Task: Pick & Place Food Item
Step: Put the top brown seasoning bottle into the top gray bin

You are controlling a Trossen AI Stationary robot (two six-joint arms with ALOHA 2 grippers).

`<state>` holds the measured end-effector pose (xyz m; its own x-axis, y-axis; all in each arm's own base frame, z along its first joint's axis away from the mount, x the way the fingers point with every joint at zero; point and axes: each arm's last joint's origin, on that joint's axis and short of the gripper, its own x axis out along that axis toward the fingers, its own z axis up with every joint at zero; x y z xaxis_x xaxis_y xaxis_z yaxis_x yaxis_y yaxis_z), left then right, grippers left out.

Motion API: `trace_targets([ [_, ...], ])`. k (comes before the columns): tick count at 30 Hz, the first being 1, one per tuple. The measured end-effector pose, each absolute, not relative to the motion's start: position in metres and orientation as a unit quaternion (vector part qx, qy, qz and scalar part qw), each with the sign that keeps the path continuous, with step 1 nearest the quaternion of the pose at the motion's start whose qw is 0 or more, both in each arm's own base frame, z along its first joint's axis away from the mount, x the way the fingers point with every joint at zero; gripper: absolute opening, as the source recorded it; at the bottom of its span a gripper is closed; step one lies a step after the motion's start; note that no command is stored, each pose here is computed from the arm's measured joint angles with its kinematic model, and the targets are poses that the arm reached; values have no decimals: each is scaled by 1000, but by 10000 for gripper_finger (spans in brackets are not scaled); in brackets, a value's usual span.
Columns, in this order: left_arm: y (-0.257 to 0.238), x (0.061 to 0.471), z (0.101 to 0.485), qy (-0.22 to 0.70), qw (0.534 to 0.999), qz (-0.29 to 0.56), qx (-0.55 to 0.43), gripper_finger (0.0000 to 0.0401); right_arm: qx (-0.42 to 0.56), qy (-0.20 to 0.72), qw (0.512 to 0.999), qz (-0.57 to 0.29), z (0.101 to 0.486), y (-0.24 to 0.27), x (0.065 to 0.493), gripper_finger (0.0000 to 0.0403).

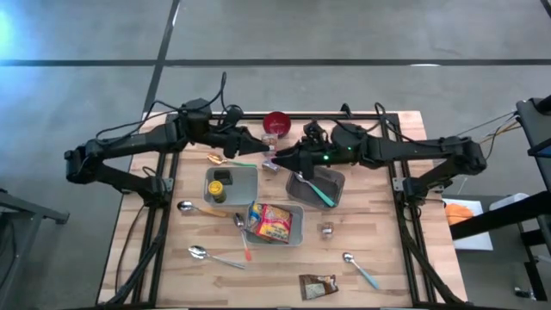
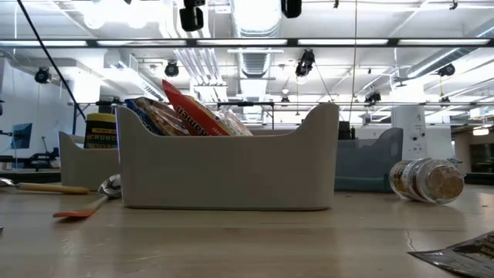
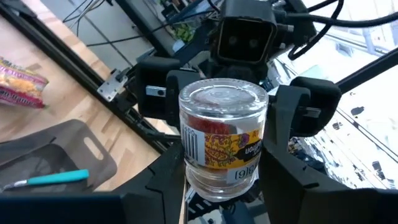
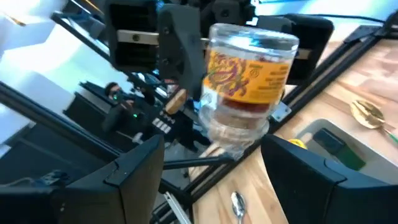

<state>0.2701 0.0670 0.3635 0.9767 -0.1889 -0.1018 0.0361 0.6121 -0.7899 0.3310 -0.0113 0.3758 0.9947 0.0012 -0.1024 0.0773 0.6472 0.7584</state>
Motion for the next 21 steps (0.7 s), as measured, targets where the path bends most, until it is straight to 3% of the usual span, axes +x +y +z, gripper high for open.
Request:
trace_targets([
  [21, 67, 272, 372, 42, 902, -85, -421, 153, 404, 55, 913, -28, 381, -22, 344, 265],
])
